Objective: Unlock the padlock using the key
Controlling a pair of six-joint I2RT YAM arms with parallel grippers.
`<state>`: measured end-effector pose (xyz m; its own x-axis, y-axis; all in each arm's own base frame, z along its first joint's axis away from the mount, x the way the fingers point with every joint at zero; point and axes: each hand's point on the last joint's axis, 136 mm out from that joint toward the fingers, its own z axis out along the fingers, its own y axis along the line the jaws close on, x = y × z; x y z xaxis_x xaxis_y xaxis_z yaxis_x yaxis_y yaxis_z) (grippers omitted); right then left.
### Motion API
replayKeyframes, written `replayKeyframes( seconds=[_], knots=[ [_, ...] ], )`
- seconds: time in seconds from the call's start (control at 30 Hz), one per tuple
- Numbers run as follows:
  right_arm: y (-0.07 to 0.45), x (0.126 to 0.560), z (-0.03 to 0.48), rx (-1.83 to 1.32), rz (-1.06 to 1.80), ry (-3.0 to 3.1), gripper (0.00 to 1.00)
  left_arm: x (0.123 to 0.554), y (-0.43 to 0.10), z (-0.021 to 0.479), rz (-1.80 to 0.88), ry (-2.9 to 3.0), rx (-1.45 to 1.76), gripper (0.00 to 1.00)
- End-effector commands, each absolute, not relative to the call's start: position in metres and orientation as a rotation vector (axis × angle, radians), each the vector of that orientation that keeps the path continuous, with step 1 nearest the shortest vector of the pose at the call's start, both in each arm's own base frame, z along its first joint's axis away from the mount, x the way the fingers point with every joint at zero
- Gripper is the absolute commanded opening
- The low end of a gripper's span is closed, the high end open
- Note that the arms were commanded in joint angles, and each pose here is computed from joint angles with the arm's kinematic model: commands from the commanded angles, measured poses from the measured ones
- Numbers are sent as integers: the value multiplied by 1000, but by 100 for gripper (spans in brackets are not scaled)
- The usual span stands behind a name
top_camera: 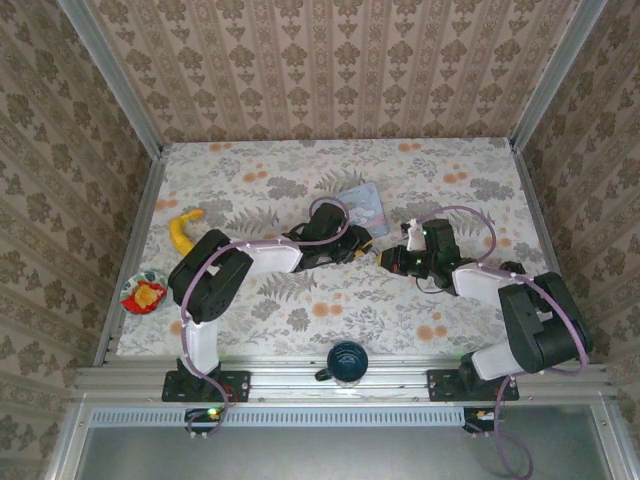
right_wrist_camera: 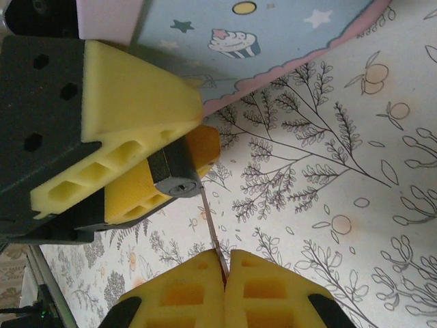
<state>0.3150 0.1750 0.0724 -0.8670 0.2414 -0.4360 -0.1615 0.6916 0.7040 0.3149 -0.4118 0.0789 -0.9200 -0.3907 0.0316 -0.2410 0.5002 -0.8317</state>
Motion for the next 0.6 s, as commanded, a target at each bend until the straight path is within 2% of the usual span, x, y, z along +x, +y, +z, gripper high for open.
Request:
replayKeyframes(
  seconds=[0.0, 0.57],
  knots=[
    [180, 327, 81, 56, 1068, 2356, 0, 281, -399, 25, -1299, 2813, -748, 0],
    [178, 315, 81, 50, 1071, 2364, 0, 286, -398, 26, -1299, 2794, -764, 0]
  ],
)
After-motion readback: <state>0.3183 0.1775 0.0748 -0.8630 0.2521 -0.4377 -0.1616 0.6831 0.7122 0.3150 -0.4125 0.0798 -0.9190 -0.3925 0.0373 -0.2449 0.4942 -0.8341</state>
